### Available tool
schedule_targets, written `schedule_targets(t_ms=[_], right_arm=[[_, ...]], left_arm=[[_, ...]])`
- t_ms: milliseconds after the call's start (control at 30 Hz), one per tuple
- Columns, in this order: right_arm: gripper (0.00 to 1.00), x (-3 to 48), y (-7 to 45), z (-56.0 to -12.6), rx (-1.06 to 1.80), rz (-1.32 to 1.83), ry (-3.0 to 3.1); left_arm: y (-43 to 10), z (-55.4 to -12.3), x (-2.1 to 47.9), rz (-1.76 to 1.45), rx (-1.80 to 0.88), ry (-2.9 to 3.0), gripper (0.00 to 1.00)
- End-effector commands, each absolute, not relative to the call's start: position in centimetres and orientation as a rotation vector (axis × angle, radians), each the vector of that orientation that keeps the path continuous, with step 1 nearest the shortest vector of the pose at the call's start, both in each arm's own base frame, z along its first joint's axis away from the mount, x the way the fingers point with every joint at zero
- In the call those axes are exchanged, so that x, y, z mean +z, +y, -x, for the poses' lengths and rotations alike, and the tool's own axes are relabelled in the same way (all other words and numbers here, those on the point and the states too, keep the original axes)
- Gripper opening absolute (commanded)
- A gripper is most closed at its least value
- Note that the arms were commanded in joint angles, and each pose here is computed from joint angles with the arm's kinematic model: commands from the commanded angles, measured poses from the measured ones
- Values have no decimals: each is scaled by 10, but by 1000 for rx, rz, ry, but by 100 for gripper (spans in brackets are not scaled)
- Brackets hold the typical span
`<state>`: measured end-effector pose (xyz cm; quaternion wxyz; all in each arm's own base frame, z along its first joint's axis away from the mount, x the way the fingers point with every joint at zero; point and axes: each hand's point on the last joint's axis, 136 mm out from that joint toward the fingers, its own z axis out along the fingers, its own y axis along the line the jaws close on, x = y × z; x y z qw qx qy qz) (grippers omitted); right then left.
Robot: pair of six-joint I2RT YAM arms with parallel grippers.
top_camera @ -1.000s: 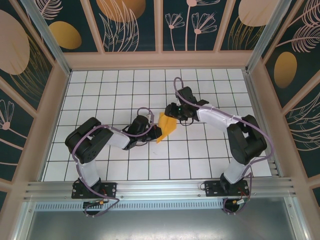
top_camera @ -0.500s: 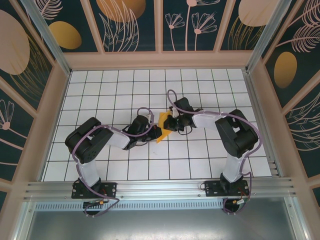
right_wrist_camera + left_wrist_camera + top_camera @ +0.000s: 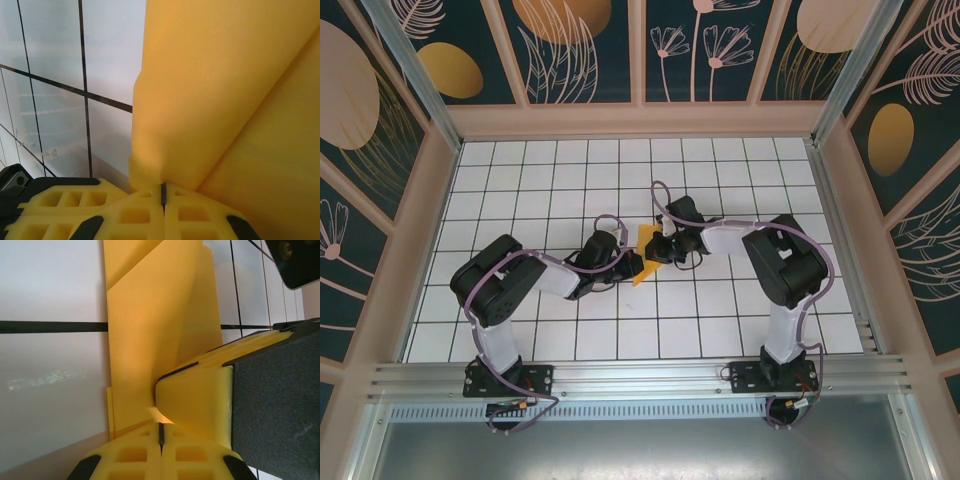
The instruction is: Fold a paper plane with a square sheet of paper (pick it up from the middle)
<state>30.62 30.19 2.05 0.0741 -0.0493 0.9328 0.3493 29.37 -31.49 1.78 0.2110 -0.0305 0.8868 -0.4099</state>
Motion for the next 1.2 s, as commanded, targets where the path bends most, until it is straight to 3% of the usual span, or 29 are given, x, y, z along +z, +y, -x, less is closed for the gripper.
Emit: schedule_targets(t_ms=[0, 700, 1167], right_arm=[[6, 0, 291, -310, 930, 144, 2846], [6, 11, 281, -342, 950, 151, 2786], [7, 3, 283, -306, 872, 43, 2849]], left_arm=[[-290, -265, -35, 132, -988, 2674, 1], [-289, -256, -40, 95, -996, 2700, 1], [-285, -296, 59, 155, -1026, 2348, 8]])
